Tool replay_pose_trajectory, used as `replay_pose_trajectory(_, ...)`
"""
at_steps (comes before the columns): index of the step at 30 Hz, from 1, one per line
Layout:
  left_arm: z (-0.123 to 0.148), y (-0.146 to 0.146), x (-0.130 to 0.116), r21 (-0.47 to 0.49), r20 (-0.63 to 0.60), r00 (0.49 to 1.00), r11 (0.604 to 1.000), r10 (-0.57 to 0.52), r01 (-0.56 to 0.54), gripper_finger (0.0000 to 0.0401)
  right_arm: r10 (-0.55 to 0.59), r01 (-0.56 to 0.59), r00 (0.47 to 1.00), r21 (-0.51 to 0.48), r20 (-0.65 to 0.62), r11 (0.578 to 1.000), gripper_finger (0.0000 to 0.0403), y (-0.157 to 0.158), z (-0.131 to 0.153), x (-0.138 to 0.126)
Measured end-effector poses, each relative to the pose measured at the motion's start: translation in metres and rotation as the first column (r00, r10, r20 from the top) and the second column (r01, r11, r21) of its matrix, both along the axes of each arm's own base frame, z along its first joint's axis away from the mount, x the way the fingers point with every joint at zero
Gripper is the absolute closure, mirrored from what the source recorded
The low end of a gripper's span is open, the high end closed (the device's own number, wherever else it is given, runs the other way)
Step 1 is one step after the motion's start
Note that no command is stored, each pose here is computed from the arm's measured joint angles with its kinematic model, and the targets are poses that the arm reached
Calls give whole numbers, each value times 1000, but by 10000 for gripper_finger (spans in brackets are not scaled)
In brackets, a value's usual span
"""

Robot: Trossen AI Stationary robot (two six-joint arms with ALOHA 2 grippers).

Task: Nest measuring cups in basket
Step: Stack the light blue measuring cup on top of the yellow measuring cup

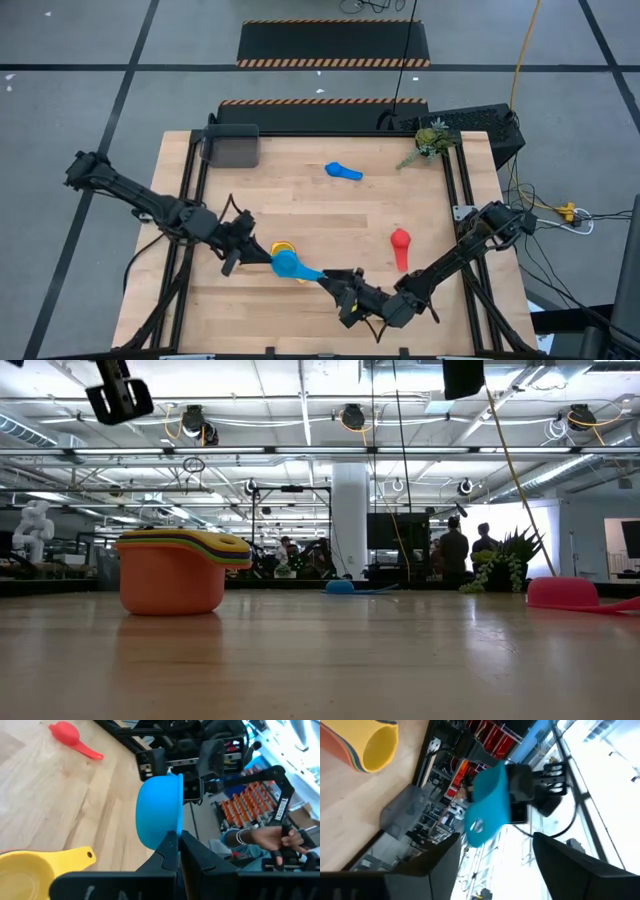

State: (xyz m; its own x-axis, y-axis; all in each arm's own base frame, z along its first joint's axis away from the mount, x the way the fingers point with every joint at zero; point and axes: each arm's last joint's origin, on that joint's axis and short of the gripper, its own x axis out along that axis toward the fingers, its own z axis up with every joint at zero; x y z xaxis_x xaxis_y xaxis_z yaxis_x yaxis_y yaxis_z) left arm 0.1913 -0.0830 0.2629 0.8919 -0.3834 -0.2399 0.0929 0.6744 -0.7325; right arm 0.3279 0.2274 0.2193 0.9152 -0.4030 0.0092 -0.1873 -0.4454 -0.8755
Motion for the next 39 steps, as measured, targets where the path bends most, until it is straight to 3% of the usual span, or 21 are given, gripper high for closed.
replay_pose_trajectory(14, -42, 8, -10, -107, 154, 988, 994, 31, -15, 399, 28, -31, 999, -68, -35, 997, 243, -3, -1, 3)
replay_pose_trajectory(34, -45, 9, -11, -100, 156, 987, 995, 30, -15, 399, 60, -65, 997, -105, -53, 992, 392, -16, -1, 14)
replay_pose_trajectory(39, -46, 9, -11, -99, 153, 986, 994, 64, -49, 380, 60, -64, 997, -89, -44, 994, 399, -16, -1, 14)
